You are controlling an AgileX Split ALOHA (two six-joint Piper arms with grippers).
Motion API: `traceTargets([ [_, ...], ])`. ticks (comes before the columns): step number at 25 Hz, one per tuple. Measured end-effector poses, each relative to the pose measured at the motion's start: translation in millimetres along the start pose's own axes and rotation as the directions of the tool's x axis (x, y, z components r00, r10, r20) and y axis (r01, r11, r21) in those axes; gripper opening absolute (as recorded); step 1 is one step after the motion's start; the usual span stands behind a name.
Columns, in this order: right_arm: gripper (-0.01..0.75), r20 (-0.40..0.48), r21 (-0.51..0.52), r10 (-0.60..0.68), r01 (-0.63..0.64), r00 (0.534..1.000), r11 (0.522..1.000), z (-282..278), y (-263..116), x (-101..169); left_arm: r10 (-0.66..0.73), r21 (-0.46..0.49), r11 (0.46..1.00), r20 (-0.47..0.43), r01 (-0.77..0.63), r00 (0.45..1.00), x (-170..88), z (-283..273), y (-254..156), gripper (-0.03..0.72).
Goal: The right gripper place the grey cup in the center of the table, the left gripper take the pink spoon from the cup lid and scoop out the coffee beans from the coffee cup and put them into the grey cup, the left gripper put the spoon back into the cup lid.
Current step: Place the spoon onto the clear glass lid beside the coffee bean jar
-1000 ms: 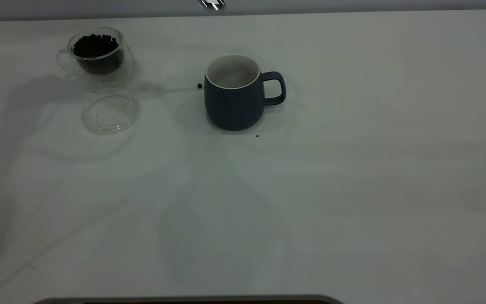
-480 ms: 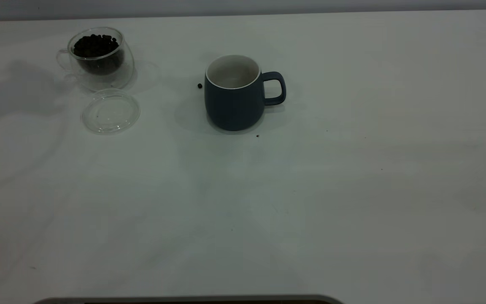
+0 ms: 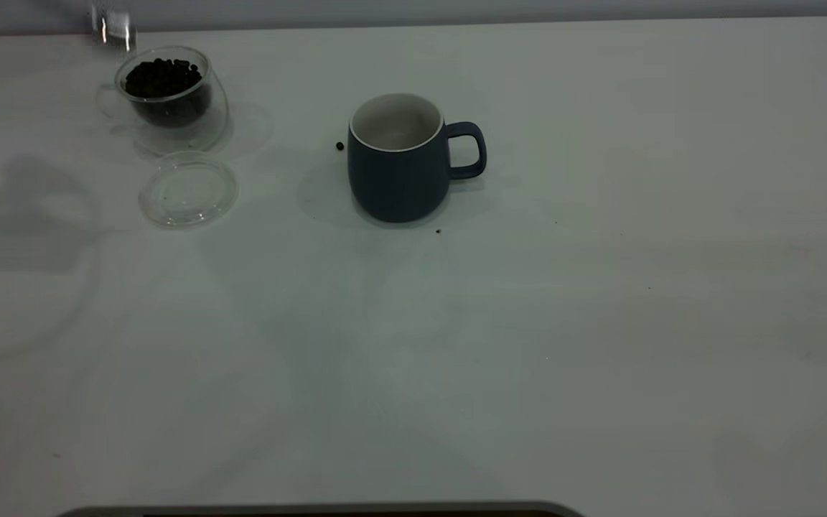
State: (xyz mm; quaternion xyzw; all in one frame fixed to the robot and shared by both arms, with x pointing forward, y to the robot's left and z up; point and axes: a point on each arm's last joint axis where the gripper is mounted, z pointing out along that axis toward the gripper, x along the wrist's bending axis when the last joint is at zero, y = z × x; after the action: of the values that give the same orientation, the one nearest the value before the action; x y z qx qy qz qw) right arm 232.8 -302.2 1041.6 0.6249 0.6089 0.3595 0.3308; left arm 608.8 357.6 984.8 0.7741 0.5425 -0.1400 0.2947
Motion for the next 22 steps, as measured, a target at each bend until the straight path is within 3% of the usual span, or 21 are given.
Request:
traceTargets([
  [2,0.519,0.0,0.0,0.0,0.0,1.0,1.0,0,0,0,-0.073,0.025,0.997,0.031,0.072,0.997,26,12,-12,0.129],
  [7,0.519,0.0,0.0,0.0,0.0,1.0,1.0,0,0,0,-0.239,-0.02,0.969,0.159,0.245,0.958,80,38,-33,0.129],
  [12,0.519,0.0,0.0,0.0,0.0,1.0,1.0,0,0,0,-0.233,-0.08,0.961,0.28,0.264,0.931,107,76,-41,0.129],
  [16,0.519,0.0,0.0,0.0,0.0,1.0,1.0,0,0,0,-0.261,-0.124,0.943,0.293,0.308,0.92,124,100,-45,0.129],
  [22,0.519,0.0,0.0,0.0,0.0,1.0,1.0,0,0,0,-0.301,-0.148,0.929,0.236,0.341,0.924,139,116,-51,0.129],
])
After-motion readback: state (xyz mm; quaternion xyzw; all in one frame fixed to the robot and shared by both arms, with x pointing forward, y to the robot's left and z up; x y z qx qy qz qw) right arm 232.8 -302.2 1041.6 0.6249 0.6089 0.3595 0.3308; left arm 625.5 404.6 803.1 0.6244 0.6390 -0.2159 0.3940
